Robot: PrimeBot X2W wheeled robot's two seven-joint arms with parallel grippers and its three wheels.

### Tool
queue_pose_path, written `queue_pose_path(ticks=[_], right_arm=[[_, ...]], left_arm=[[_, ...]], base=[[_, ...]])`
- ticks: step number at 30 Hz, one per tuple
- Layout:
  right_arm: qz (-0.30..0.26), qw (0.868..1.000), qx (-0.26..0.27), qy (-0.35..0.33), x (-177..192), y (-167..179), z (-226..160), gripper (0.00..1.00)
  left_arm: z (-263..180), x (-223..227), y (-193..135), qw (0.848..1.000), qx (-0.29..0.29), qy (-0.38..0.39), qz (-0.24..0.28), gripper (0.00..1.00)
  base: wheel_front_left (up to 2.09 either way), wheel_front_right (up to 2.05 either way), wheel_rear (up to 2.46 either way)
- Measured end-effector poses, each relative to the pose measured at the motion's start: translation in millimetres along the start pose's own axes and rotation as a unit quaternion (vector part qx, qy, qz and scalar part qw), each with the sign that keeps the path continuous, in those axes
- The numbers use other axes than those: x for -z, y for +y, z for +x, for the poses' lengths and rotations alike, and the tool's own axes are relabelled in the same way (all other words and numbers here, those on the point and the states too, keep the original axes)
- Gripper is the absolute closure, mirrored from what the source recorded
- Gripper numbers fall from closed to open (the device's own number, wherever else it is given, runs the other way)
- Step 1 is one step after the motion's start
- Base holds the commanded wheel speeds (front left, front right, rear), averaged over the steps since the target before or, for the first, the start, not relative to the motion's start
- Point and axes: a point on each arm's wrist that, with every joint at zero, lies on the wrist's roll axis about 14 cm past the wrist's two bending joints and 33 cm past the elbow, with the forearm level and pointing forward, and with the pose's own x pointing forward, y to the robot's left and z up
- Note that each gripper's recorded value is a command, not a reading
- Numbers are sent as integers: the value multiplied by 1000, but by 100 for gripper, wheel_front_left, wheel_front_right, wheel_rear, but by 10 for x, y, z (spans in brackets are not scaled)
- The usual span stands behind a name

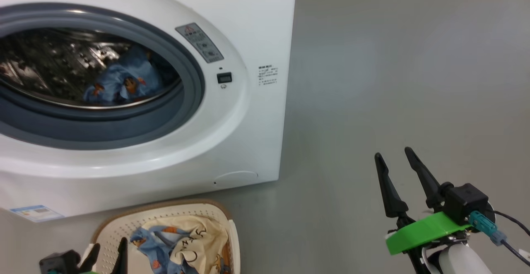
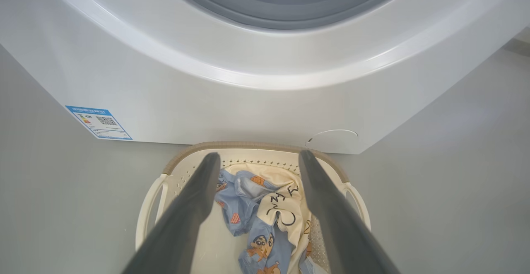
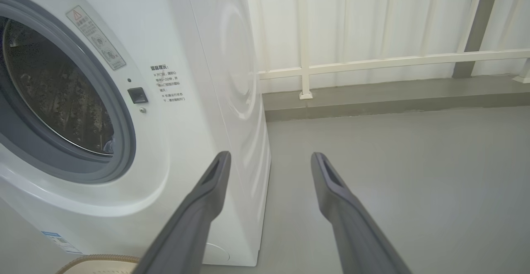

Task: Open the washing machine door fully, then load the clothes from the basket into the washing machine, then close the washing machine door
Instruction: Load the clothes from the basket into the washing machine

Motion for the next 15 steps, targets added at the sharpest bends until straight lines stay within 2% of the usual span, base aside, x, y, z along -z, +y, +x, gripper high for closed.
queue_pose_path(ticks=[8,15], right_arm=[[-7,1000,9,22,199,-58,209,0],[2,999,21,42,390,-160,354,0]], left_arm=[[302,338,-47,996,27,84,17,0],[500,648,-62,985,51,159,38,0]], base=[[0,0,0],[0,0,0]])
